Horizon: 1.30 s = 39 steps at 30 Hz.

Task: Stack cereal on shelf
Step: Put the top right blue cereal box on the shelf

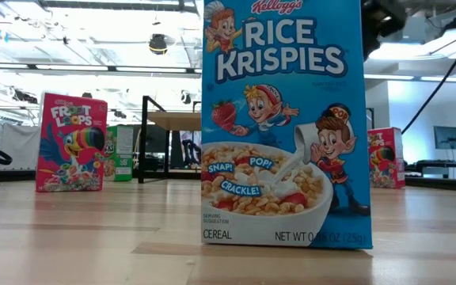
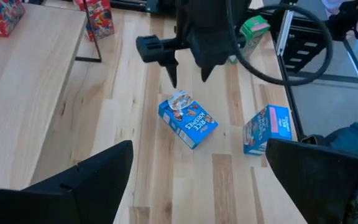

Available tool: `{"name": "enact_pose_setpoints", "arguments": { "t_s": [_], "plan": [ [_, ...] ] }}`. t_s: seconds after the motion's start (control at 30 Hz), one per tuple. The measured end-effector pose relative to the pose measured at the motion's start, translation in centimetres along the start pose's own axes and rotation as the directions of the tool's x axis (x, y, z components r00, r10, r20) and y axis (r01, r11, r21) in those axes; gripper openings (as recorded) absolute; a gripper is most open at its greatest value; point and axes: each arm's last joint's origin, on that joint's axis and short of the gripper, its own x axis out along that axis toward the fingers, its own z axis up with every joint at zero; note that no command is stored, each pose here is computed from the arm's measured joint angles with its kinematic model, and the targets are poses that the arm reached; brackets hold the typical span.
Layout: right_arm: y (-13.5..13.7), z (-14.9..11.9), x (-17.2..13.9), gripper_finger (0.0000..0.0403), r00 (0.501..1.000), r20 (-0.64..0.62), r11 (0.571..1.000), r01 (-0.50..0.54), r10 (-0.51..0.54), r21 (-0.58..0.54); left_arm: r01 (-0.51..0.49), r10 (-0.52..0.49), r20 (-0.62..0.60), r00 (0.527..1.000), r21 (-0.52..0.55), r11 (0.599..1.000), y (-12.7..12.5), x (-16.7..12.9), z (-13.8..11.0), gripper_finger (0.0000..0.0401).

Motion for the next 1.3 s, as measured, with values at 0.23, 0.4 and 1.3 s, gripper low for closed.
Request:
{"name": "enact_pose_setpoints", "arguments": {
  "t_s": [0.23,0.4,1.3],
  "plan": [
    [0.0,0.0,0.2,0.0326,1.0,-0.014,1.0,-0.004,0.004,-0.021,-0.031,0.032,0.004,0.999,-0.021,0.999,0.1,0.0,0.0,0.0358],
    [0.0,-0.1,0.2,0.0352,1.0,-0.019,0.998,-0.006,0.005,-0.059,-0.048,0.048,0.006,0.999,-0.023,0.999,0.1,0.0,0.0,0.0358],
    [-0.1,0.7,5.0,0.0395,0.998,-0.069,0.976,-0.003,-0.012,-0.219,-0.047,0.047,0.005,0.999,-0.059,0.997,0.1,0.0,0.0,0.0358]
  ]
}}
